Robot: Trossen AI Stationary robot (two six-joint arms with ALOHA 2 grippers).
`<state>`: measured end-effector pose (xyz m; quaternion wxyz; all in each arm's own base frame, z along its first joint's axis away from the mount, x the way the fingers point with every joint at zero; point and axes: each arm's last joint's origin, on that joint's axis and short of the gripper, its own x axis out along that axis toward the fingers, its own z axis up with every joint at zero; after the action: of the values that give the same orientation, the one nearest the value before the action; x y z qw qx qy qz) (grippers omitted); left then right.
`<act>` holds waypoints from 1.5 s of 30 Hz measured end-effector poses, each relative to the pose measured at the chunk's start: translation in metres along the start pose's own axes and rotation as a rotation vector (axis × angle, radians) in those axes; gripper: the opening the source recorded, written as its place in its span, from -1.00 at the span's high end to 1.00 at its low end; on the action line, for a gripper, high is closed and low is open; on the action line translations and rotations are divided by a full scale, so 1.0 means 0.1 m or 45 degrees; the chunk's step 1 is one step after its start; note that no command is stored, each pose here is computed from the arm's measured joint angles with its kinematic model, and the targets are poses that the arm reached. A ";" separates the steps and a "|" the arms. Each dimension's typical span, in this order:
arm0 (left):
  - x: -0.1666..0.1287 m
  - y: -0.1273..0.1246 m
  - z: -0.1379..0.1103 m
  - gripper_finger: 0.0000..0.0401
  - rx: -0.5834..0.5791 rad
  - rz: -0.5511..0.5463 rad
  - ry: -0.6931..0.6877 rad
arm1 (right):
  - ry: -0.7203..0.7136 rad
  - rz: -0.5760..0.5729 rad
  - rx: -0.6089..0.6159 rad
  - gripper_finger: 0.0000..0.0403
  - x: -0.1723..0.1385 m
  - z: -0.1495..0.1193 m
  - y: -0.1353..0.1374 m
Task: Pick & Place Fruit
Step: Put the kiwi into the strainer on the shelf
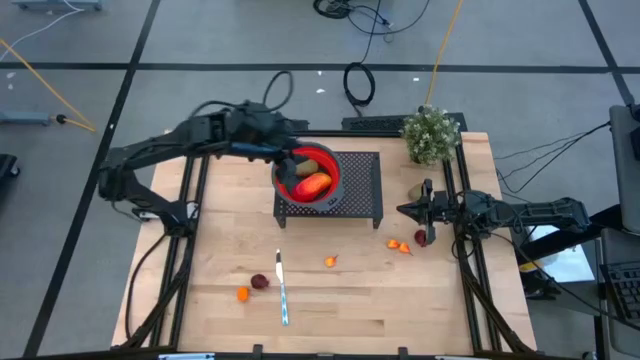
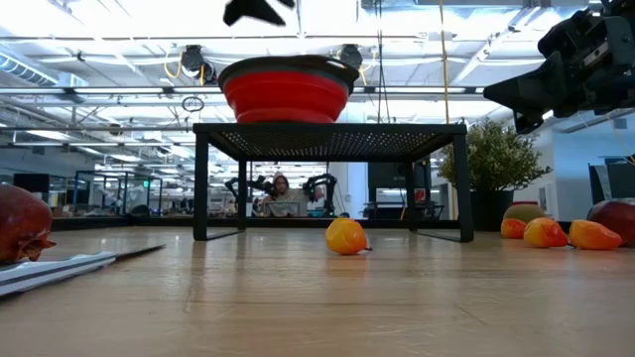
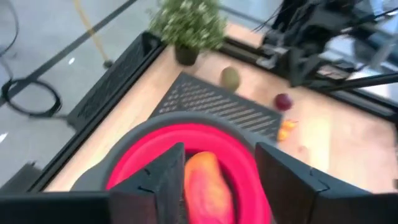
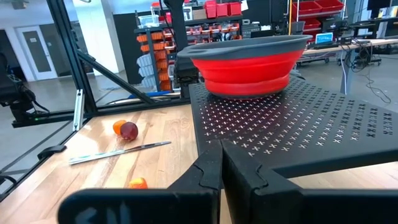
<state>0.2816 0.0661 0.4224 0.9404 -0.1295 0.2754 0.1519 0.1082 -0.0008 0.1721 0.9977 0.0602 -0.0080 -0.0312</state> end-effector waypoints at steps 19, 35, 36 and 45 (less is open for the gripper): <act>-0.33 -0.21 -0.03 0.96 0.065 -0.054 -0.087 | -0.003 0.000 0.000 1.00 0.00 0.00 0.00; -0.14 -0.19 -0.33 0.97 0.086 -0.182 -0.154 | -0.063 0.008 0.037 1.00 0.00 0.05 0.01; -0.13 -0.17 -0.40 0.97 0.078 -0.183 -0.155 | -0.072 0.009 0.038 1.00 0.00 0.05 0.01; -0.26 -0.06 -0.88 0.99 0.017 -0.267 -0.402 | -0.202 0.027 0.048 1.00 -0.01 0.15 0.02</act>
<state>0.2207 0.0265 0.3656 0.9834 -0.1257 0.1103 0.0697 0.1067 -0.0008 0.1876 0.9928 0.0761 -0.0884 -0.0254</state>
